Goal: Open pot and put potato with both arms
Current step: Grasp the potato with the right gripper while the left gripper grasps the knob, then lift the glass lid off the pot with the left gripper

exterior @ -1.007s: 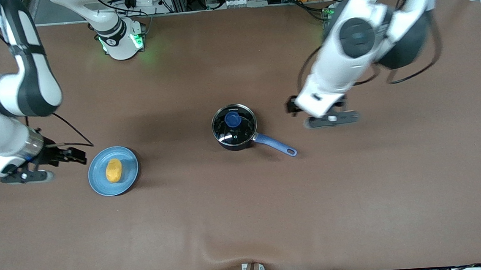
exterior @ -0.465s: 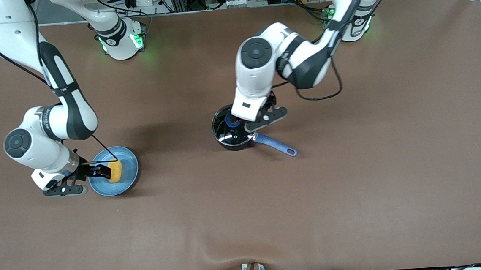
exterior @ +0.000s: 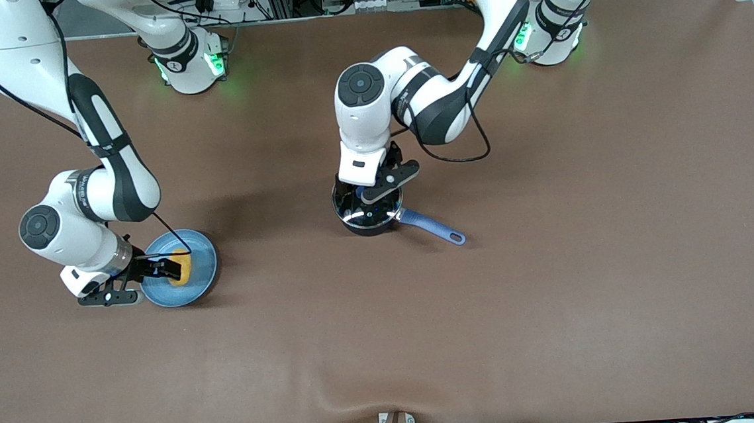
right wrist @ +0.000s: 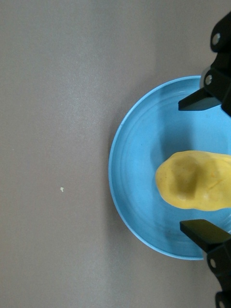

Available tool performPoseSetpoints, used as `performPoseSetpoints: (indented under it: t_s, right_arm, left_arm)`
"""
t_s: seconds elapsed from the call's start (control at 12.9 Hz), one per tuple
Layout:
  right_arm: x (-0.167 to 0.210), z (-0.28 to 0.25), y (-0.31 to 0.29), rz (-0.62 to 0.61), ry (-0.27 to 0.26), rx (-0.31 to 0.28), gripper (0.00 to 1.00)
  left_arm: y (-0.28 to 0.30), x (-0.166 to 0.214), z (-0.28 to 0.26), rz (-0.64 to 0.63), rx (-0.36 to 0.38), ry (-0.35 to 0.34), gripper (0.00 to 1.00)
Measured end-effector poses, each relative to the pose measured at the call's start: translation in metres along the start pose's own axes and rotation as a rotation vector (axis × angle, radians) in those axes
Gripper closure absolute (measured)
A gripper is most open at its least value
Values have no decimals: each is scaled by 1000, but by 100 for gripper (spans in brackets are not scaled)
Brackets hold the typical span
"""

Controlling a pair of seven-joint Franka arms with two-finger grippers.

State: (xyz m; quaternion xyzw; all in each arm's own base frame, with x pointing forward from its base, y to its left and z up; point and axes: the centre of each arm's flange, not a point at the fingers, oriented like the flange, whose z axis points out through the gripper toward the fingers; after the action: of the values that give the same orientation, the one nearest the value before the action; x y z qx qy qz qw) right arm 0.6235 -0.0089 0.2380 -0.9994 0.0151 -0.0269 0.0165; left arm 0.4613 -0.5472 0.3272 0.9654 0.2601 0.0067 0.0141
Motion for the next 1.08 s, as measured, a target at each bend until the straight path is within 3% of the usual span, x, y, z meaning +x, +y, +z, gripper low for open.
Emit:
performPoseSetpoints:
  t_s: [0.39,0.85,0.93,1.01,1.08]
  right_arm:
    - [-15,24,-13,35,-37,40,0]
    - [-23,42,-18,33,-35,38,0]
    - [-23,42,-18,33,-36,38,7]
    - [-23,42,-18,32,-35,38,7]
    - [-23,42,-19,32,-35,38,15]
  left_arm:
    - [3,-4,22,-21,6,-1,0]
    - [3,-8,34,-18,14,-5,0]
    - [4,-8,37,-18,12,-5,4]
    - [4,-9,39,-18,7,-5,6]
    - [5,-9,40,-17,7,-6,17]
